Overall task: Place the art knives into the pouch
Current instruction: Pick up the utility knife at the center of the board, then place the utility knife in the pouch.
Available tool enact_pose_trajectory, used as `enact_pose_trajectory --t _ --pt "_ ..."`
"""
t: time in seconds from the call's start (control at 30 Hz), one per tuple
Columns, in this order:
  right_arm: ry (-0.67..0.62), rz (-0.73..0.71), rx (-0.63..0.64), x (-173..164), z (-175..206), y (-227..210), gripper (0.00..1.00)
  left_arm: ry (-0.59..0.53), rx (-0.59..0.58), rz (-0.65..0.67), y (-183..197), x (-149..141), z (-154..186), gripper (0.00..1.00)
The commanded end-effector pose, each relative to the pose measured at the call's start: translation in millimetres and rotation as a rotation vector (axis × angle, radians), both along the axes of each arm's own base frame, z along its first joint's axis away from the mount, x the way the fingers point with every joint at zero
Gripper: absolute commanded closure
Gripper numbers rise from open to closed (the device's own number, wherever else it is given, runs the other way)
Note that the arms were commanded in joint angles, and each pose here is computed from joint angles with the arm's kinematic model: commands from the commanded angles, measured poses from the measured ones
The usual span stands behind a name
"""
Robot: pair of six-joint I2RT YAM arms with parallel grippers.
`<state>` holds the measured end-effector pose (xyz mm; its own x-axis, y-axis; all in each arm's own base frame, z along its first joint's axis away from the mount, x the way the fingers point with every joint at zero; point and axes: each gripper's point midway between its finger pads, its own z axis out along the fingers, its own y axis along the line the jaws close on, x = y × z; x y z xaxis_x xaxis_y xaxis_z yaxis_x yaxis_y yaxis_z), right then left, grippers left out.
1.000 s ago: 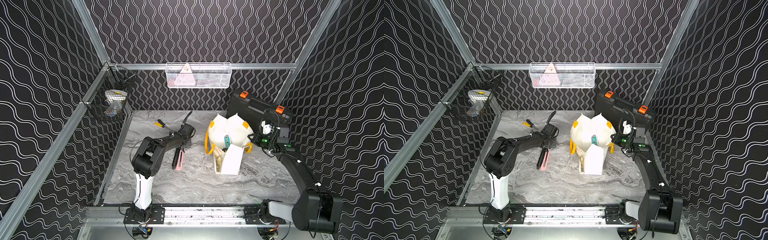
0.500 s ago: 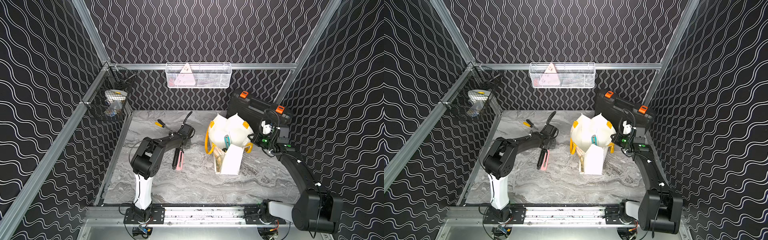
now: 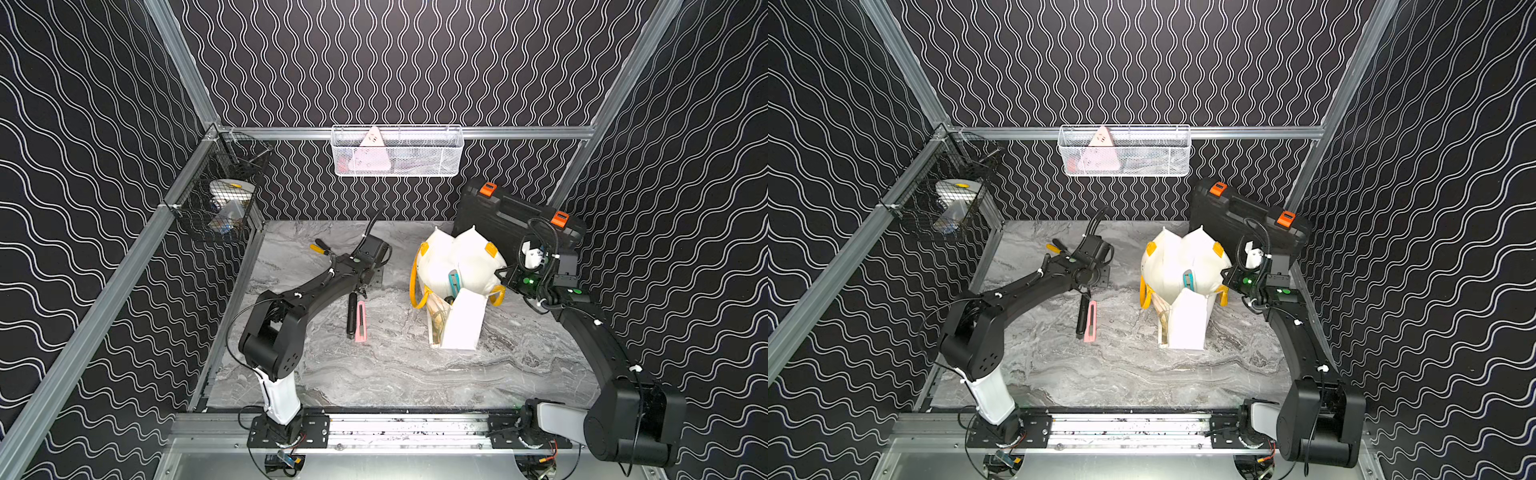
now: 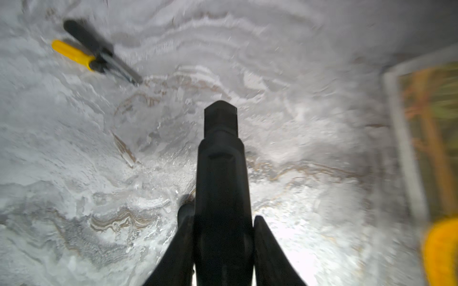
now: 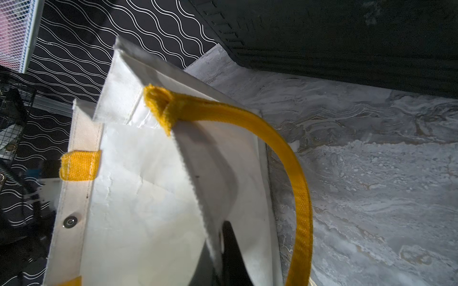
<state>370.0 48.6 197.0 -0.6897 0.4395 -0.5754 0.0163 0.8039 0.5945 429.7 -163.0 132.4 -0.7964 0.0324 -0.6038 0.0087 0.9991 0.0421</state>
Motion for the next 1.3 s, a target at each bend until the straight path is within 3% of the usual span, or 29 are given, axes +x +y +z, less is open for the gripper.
enact_pose_trajectory --t 0.0,0.73,0.97,1.27 --pt "-0.028 0.017 0.005 3.1 5.5 3.0 1.0 -0.043 0.015 -0.038 -11.9 -5.4 28.9 0.69" --pt "-0.028 0.022 0.009 2.6 5.9 4.0 1.0 -0.327 -0.12 -0.358 -147.2 -48.9 187.9 0.69" --pt "-0.028 0.024 0.01 2.3 6.5 4.4 1.0 -0.349 -0.171 -0.45 -195.2 -58.1 198.5 0.69" --pt "-0.029 0.031 0.02 0.8 7.6 6.8 1.0 -0.309 -0.2 -0.521 -237.2 -49.9 168.8 0.68"
